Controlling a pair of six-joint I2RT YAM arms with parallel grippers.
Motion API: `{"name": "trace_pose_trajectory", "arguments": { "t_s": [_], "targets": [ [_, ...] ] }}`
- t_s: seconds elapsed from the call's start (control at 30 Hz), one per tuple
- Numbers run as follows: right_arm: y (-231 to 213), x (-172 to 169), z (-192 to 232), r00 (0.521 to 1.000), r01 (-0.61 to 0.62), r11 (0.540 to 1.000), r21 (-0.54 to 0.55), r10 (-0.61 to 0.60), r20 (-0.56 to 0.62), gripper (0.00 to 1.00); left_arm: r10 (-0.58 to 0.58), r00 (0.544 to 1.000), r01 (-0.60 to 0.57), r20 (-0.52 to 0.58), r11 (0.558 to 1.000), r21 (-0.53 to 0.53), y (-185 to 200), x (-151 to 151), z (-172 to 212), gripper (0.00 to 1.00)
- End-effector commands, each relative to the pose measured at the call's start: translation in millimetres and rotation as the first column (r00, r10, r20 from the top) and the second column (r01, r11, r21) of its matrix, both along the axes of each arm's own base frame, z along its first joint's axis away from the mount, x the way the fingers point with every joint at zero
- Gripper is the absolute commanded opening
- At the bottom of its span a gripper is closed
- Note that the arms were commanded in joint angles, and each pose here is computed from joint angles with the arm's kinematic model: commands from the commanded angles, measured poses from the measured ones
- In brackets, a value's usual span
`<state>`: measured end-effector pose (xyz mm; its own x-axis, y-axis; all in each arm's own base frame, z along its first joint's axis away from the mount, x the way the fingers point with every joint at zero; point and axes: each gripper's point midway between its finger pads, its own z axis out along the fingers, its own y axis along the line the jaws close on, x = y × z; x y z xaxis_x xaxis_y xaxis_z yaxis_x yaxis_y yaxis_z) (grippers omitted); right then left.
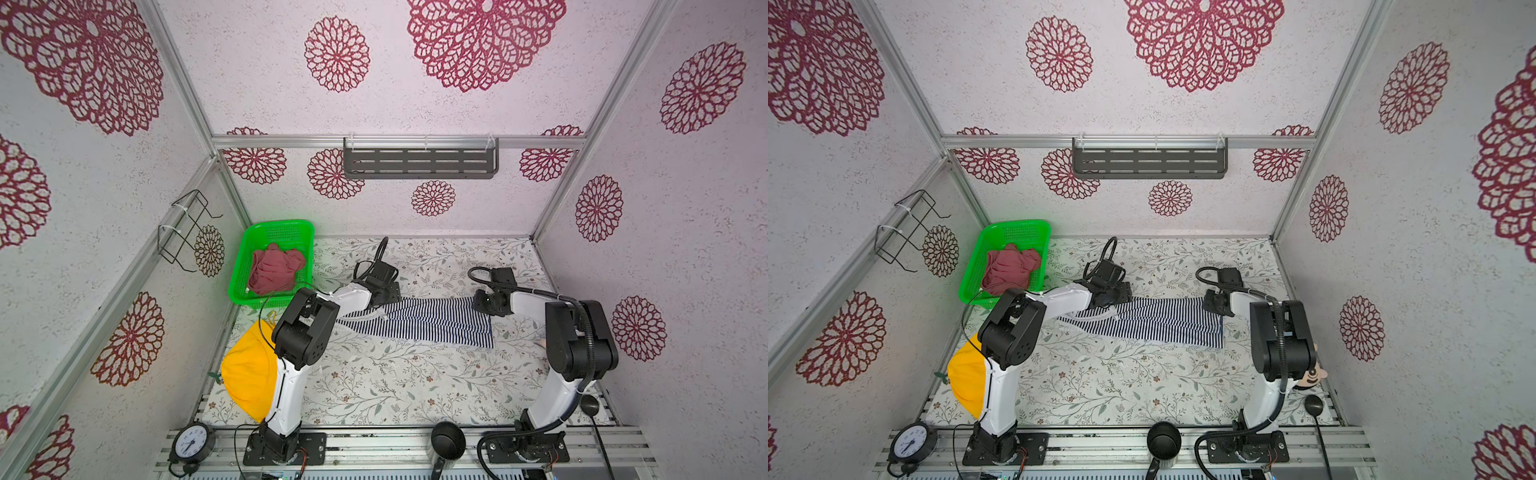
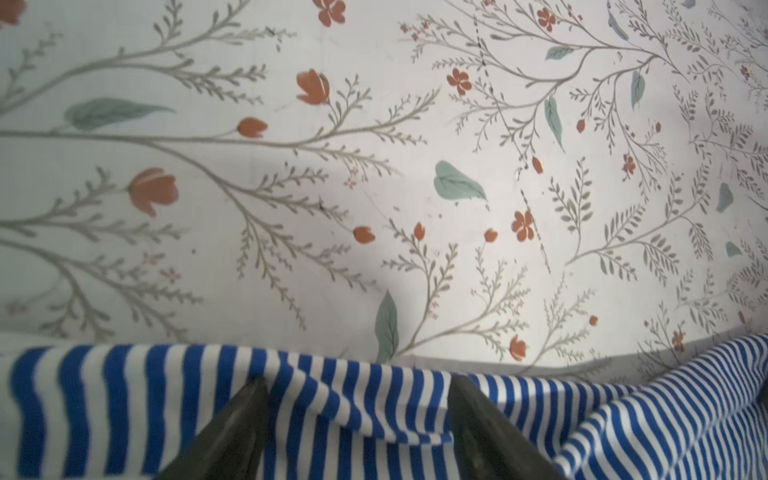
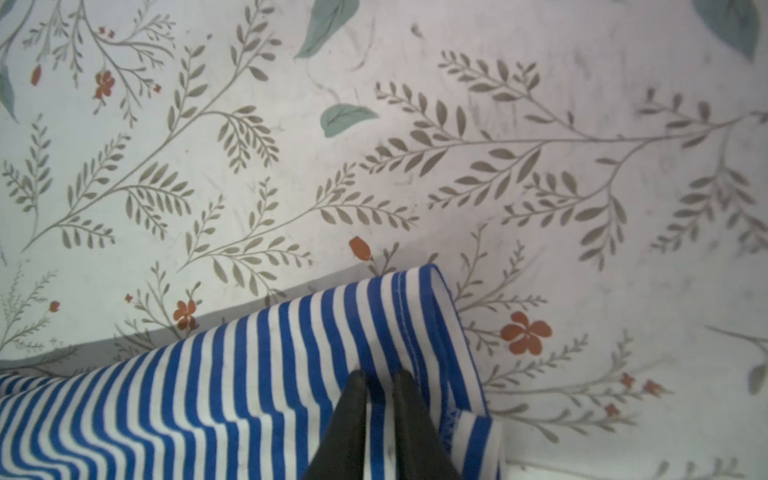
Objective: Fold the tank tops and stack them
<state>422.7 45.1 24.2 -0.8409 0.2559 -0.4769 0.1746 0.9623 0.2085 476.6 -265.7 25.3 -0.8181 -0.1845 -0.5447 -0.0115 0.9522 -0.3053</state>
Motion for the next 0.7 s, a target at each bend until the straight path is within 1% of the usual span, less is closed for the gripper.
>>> {"name": "trace_pose_trajectory", "arguments": {
  "t_s": [0.0, 0.13, 0.23, 0.33, 0.43, 0.53, 0.6, 0.67],
  "targets": [
    [-12.0, -41.2, -22.6, 0.990, 0.046, 0.999, -0.014, -0.047, -0.134, 0.17, -0.024, 0.998, 0.026, -0.062, 0.999, 0.024, 0.6, 2.6, -32.5, 0.73],
    [-1.7, -74.3, -32.7, 0.981, 0.057, 0.997, 0.049, -0.047, -0.187, 0.17, -0.083, 0.995, 0.083, -0.046, 0.997, -0.006, -17.4, 19.1, -33.2, 0.75],
    [7.7, -100.7, -32.5, 0.974, 0.042, 0.998, 0.051, -0.029, -0.223, 0.17, -0.126, 0.991, 0.126, -0.044, 0.992, -0.006, -27.0, 29.9, -34.5, 0.77],
    [20.9, -122.2, -29.2, 0.968, 0.010, 0.997, 0.070, 0.008, -0.253, 0.17, -0.149, 0.988, 0.149, -0.028, 0.989, -0.007, -30.8, 39.2, -27.7, 0.78],
    [43.5, -145.7, -29.4, 0.953, -0.042, 0.994, 0.099, 0.069, -0.295, 0.18, -0.166, 0.986, 0.166, 0.016, 0.986, 0.000, -31.0, 45.3, -5.1, 0.82],
    [79.9, -172.0, -26.5, 0.934, -0.113, 0.981, 0.156, 0.159, -0.320, 0.18, -0.156, 0.985, 0.154, 0.079, 0.987, 0.036, -19.8, 46.9, 32.7, 0.85],
    [110.8, -189.7, -18.8, 0.919, -0.170, 0.960, 0.224, 0.237, -0.316, 0.19, -0.125, 0.986, 0.118, 0.110, 0.991, 0.066, -2.9, 42.6, 61.7, 0.86],
    [125.4, -201.5, -8.4, 0.909, -0.217, 0.947, 0.237, 0.284, -0.305, 0.21, -0.075, 0.991, 0.064, 0.111, 0.993, 0.102, 20.3, 31.4, 81.0, 0.86]
  ]
}}
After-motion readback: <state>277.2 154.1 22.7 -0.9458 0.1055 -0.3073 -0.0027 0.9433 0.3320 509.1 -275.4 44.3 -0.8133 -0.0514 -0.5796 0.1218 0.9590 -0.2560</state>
